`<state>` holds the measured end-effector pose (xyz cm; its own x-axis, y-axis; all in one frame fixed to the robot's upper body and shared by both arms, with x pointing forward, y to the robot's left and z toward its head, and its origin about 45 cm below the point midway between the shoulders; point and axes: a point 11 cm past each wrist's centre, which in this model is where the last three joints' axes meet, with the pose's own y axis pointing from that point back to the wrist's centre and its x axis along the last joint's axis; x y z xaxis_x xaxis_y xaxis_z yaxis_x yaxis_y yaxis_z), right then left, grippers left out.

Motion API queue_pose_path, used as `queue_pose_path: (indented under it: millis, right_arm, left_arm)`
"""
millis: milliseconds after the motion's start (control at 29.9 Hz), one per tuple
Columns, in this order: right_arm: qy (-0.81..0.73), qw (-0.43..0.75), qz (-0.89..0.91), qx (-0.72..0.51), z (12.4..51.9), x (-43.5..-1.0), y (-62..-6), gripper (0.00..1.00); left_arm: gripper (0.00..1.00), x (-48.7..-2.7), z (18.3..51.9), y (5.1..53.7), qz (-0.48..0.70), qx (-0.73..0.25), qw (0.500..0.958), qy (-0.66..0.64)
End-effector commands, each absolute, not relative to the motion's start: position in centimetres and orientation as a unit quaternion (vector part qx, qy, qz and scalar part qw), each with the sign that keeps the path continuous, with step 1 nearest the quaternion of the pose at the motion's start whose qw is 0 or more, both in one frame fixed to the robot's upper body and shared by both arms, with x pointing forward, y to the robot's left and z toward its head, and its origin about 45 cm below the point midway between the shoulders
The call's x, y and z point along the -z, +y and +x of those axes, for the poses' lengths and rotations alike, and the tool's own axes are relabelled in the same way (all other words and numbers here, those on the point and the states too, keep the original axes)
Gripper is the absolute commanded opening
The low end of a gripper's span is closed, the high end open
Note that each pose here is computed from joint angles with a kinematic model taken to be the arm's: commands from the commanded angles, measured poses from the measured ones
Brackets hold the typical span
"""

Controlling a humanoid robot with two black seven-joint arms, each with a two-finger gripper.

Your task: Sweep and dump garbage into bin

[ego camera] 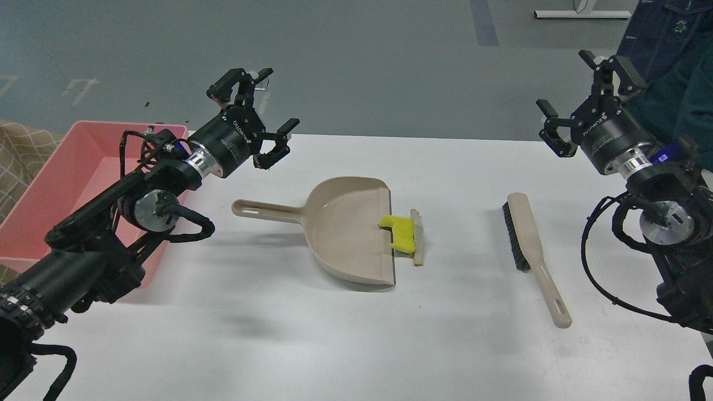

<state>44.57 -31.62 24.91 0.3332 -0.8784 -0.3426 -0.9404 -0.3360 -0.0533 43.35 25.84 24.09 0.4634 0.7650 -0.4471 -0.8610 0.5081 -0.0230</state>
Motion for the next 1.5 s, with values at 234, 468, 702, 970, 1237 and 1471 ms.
queue_pose_path:
  millis: [234,468,702,970,1237,1471]
  right_arm:
    - [0.572,0.121,-0.802,-0.122,44.9,-25.2,-32.5,1.00]
    - [0.573,0.119,-0.801,-0.126,44.8,-25.0,-32.5,1.00]
    - [0.572,0.121,-0.802,-0.121,44.9,-25.2,-32.5,1.00]
    - [0.573,0.119,-0.801,-0.124,44.7,-24.8,-32.7,1.00]
    - [0.580,0.112,-0.798,-0.117,44.5,-25.0,-33.8,1.00]
    - [0.581,0.114,-0.798,-0.117,44.5,-25.1,-33.8,1.00]
  left_arm:
    - [0.98,-24.8,43.4,25.3,-0.135,-0.463,0.855,0.192]
    - [0.98,-25.2,43.5,25.0,-0.138,-0.456,0.859,0.186]
    - [0.98,-25.6,43.0,25.0,-0.159,-0.440,0.871,0.152]
    - [0.98,-25.9,42.7,24.7,-0.164,-0.429,0.875,0.152]
    - [0.99,-25.9,42.6,24.2,-0.167,-0.423,0.877,0.156]
    - [0.98,-26.2,42.7,24.4,-0.169,-0.425,0.876,0.152]
